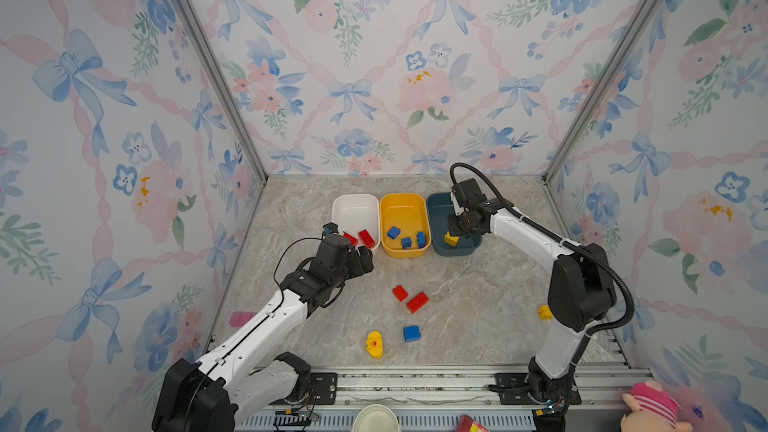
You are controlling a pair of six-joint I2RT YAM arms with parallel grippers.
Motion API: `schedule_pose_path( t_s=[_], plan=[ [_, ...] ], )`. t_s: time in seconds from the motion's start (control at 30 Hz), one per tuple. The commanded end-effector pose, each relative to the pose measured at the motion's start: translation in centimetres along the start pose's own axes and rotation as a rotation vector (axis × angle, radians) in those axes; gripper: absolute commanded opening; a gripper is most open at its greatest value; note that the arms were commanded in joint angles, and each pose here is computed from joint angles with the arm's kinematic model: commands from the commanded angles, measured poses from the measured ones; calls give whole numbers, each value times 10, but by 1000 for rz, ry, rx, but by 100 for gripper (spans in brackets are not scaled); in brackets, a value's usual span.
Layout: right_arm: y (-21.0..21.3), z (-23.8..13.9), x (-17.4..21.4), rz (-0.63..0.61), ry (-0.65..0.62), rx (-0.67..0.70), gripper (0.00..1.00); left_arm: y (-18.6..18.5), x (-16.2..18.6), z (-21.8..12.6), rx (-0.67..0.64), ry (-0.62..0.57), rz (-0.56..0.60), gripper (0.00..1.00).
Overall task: Sort the legos into containers by color
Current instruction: 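Carry the yellow brick with the right gripper into the teal bin and release, then move the right gripper toward the yellow brick near the table edge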
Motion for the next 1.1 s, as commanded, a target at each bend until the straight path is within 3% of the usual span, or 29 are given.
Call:
schedule_pose_path(
  t_s=[0.0, 0.27, 0.37, 0.5, 0.83, 1.07],
  plan=[
    [-10, 14, -24, -22, -24, 26, 26, -1, 2, -1, 14, -5, -5, 93],
    [-23, 58, -26, -45, 45, 81, 28, -2, 2, 1, 9, -1, -3, 93],
    [-24, 62, -23, -41, 58, 83, 38, -3, 1, 2, 10, 4, 0, 93],
    [-21, 52, -24, -19, 37, 63, 48, -4, 0, 3, 7, 2, 2, 94],
    [-25, 5, -23, 34, -7, 39, 54, -10, -2, 8, 19, 6, 12, 94],
    [-37, -34, 1, 120, -9, 26, 60, -12, -2, 10, 20, 10, 21, 94]
  ],
)
Point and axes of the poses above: each gripper's point midway between its finger pads, its own z axis out along the fingers, its own y axis along the line the jaws close on, x = y × z, the point moved 2 cm from there along -z, back along the fingers, and after that the axes turned 3 degrees about z, right-handed, at the moved point
